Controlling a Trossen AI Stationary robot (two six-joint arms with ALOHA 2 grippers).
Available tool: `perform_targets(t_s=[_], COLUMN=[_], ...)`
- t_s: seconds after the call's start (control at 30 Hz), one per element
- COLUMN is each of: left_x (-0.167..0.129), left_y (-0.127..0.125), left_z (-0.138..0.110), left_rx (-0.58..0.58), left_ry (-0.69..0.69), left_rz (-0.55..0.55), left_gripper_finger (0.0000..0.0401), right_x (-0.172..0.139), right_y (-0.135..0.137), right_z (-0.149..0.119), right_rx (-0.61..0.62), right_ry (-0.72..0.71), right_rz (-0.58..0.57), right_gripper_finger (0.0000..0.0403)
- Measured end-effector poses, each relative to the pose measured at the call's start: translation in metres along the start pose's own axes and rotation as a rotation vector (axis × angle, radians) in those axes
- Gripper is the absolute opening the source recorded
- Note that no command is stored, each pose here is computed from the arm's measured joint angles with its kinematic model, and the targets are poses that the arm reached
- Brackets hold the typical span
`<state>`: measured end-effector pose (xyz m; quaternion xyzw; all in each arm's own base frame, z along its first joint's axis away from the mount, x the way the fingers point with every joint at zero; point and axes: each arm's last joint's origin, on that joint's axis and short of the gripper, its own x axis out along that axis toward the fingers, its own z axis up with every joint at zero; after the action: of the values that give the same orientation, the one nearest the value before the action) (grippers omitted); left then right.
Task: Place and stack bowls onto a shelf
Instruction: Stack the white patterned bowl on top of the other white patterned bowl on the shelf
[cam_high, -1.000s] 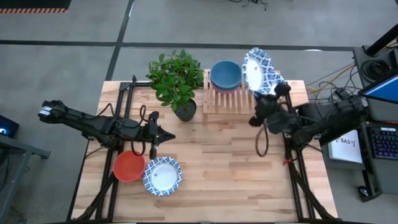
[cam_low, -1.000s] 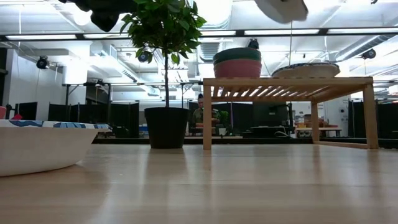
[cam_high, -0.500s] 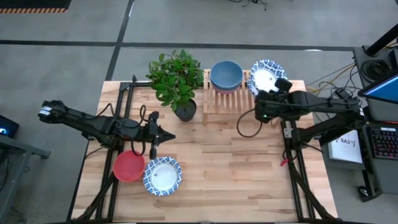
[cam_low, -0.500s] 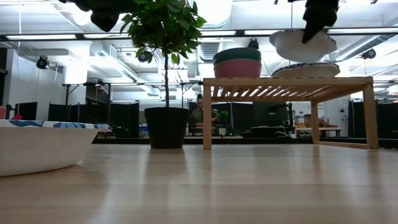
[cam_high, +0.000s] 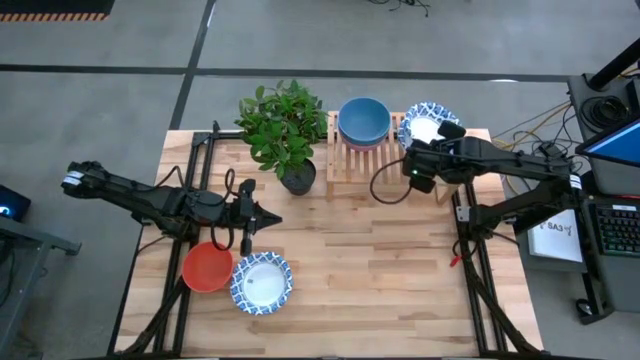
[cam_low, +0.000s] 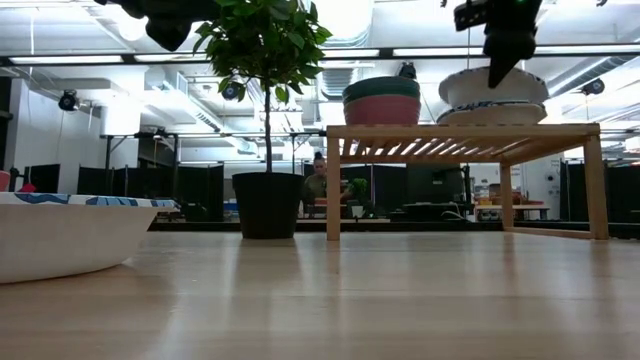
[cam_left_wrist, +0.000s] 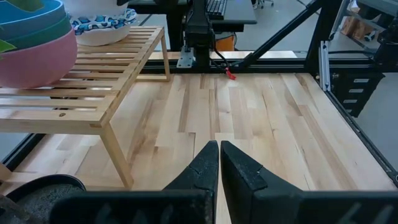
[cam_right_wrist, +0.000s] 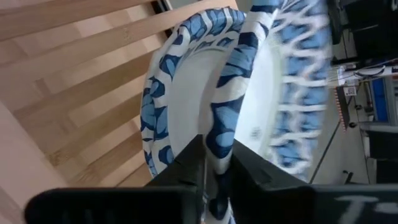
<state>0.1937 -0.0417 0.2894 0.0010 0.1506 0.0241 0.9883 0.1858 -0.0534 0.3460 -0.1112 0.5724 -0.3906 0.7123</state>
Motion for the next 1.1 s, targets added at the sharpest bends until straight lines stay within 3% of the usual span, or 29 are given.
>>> perform_targets(t_s=[0.3,0.63,0.87,1.1], left_x=[0.0,0.0,0.0,0.0], left_y=[0.0,0.0,0.0,0.001], left_z=[0.0,0.0,0.0,-0.002], left_rx=[0.0,-0.001,-0.012,-0.06], left_ry=[0.0,-0.002,-0.002,0.016], left_rz=[0.0,0.014,0.016,0.019], left_gripper_finger=[0.0,0.0,0.0,0.0], right_x=[0.001,-0.015,-0.035,-0.053], right_y=[-0.001,-0.009,-0.007,0.017], right_z=[0.001,0.007,0.008,-0.001], right_rx=[0.044,0.228,0.315,0.332], right_ry=[0.001,-0.043,-0.312,-0.594], right_rz=[0.01,0.173,0.289,0.465], right_gripper_finger=[0.0118,0.0149,0.0137,0.0119])
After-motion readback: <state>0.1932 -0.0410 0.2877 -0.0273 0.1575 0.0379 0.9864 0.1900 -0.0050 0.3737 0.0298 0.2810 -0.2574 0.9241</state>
